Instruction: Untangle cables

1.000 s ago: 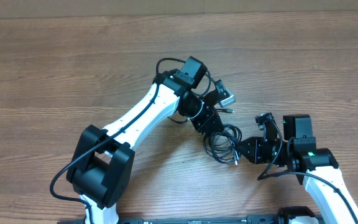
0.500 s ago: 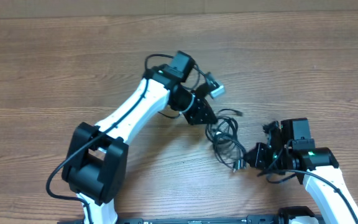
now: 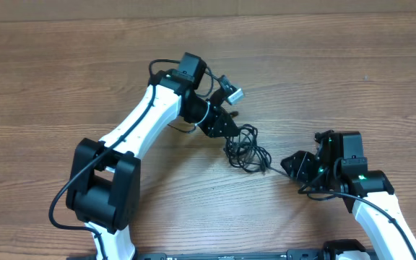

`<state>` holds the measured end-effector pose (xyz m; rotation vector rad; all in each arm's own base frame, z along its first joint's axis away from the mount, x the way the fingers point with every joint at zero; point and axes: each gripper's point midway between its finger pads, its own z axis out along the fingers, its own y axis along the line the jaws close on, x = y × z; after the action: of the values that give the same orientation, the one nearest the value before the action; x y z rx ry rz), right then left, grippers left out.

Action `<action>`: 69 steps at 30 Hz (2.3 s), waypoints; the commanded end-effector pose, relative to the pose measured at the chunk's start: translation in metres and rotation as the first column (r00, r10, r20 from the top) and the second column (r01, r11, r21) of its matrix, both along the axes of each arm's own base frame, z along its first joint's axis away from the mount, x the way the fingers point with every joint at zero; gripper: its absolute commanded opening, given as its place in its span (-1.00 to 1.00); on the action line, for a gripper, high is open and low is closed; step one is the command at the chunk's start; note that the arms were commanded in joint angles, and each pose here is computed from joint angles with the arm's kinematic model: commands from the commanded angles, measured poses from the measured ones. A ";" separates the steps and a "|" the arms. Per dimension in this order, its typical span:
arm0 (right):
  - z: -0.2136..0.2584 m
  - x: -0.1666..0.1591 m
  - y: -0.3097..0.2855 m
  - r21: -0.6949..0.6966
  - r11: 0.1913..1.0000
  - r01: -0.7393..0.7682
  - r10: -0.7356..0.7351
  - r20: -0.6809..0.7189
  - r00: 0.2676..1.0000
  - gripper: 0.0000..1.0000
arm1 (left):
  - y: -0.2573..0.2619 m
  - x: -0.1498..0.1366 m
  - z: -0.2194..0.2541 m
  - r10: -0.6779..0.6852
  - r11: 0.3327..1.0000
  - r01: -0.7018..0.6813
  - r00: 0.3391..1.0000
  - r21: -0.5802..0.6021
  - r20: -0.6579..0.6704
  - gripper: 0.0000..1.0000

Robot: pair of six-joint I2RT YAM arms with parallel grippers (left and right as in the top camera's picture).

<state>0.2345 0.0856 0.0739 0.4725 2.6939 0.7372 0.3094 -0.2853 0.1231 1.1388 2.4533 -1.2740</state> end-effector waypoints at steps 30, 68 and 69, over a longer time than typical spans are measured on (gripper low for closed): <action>0.022 0.009 0.026 -0.015 0.945 -0.326 0.320 0.234 0.918 0.07 | -0.023 -0.028 0.069 -0.093 0.971 0.088 0.996 -0.221 -0.013 -0.92; 0.033 -0.004 0.055 0.058 0.891 -0.450 0.418 0.283 0.863 -0.75 | -0.001 -0.010 0.080 -0.034 0.959 0.023 0.999 -0.281 -0.038 -0.92; 0.033 -0.004 0.055 0.058 0.891 -0.450 0.418 0.283 0.863 -0.79 | -0.001 -0.010 0.080 -0.034 0.959 0.022 0.999 -0.281 -0.038 -0.92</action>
<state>0.2319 0.1369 0.1043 -0.1897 2.5322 0.9869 0.2982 -0.2843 0.1732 1.0387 2.3294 -1.5910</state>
